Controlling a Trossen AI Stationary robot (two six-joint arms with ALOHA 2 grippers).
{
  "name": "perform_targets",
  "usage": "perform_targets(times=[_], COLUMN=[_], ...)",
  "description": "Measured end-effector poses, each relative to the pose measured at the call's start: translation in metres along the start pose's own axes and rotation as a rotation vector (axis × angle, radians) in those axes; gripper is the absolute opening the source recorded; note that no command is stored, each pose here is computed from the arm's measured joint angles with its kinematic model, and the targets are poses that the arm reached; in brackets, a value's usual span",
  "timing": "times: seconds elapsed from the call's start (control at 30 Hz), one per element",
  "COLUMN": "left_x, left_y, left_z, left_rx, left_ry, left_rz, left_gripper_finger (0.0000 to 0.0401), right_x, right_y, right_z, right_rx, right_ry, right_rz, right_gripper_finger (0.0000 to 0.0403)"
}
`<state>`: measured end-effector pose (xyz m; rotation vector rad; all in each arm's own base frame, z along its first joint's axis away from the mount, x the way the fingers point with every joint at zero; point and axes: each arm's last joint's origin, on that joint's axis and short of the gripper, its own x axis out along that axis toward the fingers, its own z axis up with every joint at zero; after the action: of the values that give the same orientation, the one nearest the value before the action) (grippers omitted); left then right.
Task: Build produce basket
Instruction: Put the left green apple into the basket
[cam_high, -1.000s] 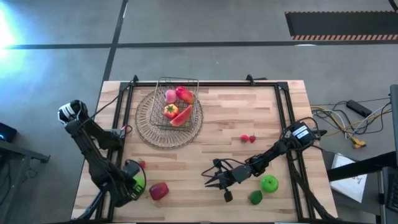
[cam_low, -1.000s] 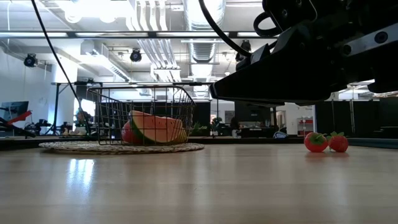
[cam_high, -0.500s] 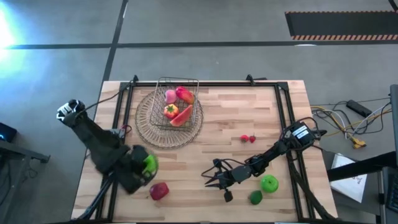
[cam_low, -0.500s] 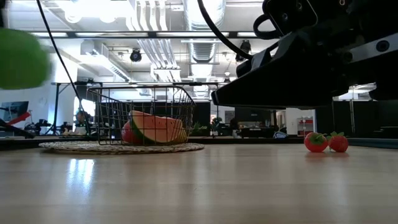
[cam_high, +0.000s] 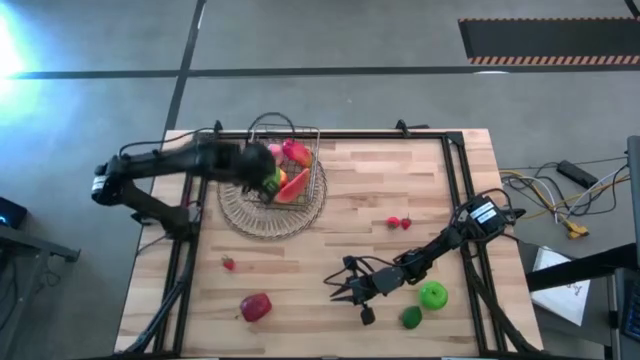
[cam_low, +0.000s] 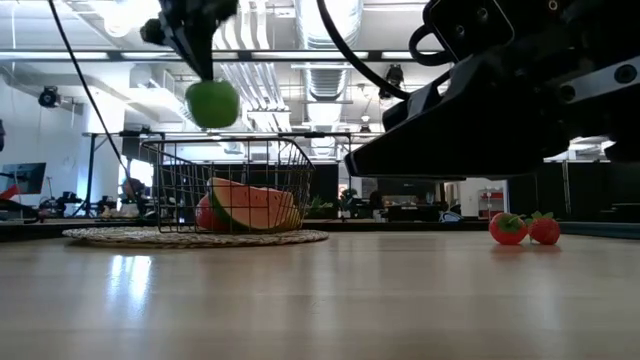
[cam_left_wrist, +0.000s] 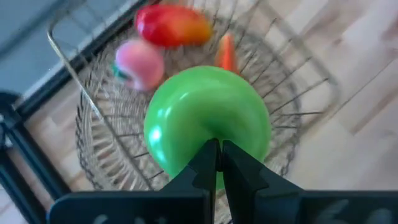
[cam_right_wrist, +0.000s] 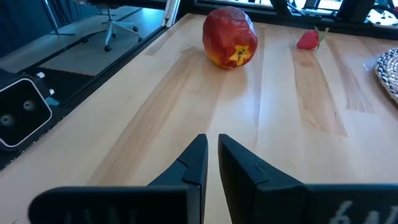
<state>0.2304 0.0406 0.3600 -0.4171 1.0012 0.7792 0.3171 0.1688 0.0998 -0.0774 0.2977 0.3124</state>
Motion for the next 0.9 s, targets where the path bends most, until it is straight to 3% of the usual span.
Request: perform_targets(times=[0.27,0.6,0.9], left_x=[0.053,0.085,0.115], left_y=[0.033,0.027,0.017], left_z=[0.000,-0.006,-0.003], left_rx=[-0.001,0.045,0.079], left_ry=[0.228,0.311,0.408], left_rz=[-0.016,-0.114,-0.121], left_gripper_finger=[0.0001,0.0001,0.0001], right_x=[-0.001,-0.001,-0.001], right_y=[0.004,0.005,0.005], right_z=[-0.001,-0.001,-0.001], right_rx=[0.010,0.007,0.001], right_ry=[0.005,0.004,0.004], right_rz=[0.011,0.012,0.014], right_gripper_finger=[0.0031,0.0031,0.0031])
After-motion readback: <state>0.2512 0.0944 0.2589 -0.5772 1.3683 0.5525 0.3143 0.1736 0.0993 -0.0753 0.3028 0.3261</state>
